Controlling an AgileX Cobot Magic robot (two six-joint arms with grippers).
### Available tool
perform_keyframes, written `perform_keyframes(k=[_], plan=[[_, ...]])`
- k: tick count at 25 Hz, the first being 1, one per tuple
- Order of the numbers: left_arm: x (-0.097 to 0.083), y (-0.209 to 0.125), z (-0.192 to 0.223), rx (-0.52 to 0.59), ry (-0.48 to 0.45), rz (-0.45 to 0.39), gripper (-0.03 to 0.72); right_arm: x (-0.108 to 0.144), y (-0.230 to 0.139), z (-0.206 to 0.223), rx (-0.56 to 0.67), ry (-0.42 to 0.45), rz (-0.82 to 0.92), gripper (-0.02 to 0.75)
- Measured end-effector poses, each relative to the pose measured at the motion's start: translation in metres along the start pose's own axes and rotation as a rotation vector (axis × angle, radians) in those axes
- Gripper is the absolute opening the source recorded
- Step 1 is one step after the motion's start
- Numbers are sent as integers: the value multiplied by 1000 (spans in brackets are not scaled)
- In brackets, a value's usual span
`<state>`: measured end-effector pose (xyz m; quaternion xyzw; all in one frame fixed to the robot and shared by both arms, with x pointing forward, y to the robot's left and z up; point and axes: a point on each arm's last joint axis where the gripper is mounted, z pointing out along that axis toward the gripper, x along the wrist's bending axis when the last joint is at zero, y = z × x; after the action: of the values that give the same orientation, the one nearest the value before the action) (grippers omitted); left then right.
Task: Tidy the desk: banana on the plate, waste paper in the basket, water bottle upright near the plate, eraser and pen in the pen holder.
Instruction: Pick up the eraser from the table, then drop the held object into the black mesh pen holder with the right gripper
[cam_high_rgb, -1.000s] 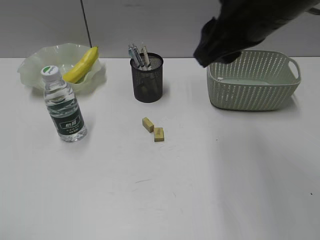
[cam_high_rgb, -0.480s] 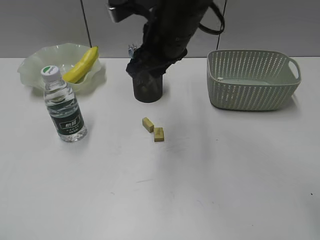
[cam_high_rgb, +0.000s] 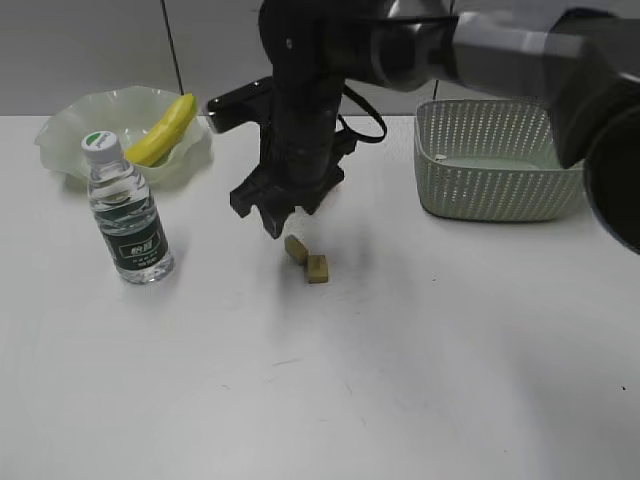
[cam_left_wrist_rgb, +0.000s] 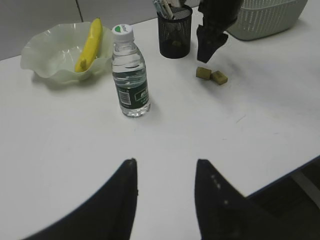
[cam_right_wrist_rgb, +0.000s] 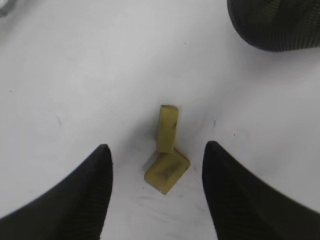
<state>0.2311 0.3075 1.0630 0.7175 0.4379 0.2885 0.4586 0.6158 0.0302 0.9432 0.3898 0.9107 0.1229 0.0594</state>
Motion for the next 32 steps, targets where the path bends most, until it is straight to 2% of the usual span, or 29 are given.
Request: perform_keyframes(k=[6,10,14,18,20,23,25,28,32], plan=[[0,0,0,0,0,0,290,0,-8,38,81,-3,36,463],[0,0,0,0,0,0,290,0,-7,48,63,-4,42,440],[0,0,0,0,0,0,290,0,-10,60,78,-3,42,328],[0,0,0,0,0,5,290,0,-13,66,102,-6,40,142],[0,0,0,0,0,0,290,0,-12,63,118,-6,40,121],[0,0,0,0,0,0,290,-2,-5,50,127,-19,34,121],[0,0,0,0,0,0,290,-3,6,32,88,-24,33,121],[0,0,0,0,0,0,290,-1,23,-6,-18,-11,40,121],[0,0,0,0,0,0,290,2,42,-78,-209,-3,26,121]])
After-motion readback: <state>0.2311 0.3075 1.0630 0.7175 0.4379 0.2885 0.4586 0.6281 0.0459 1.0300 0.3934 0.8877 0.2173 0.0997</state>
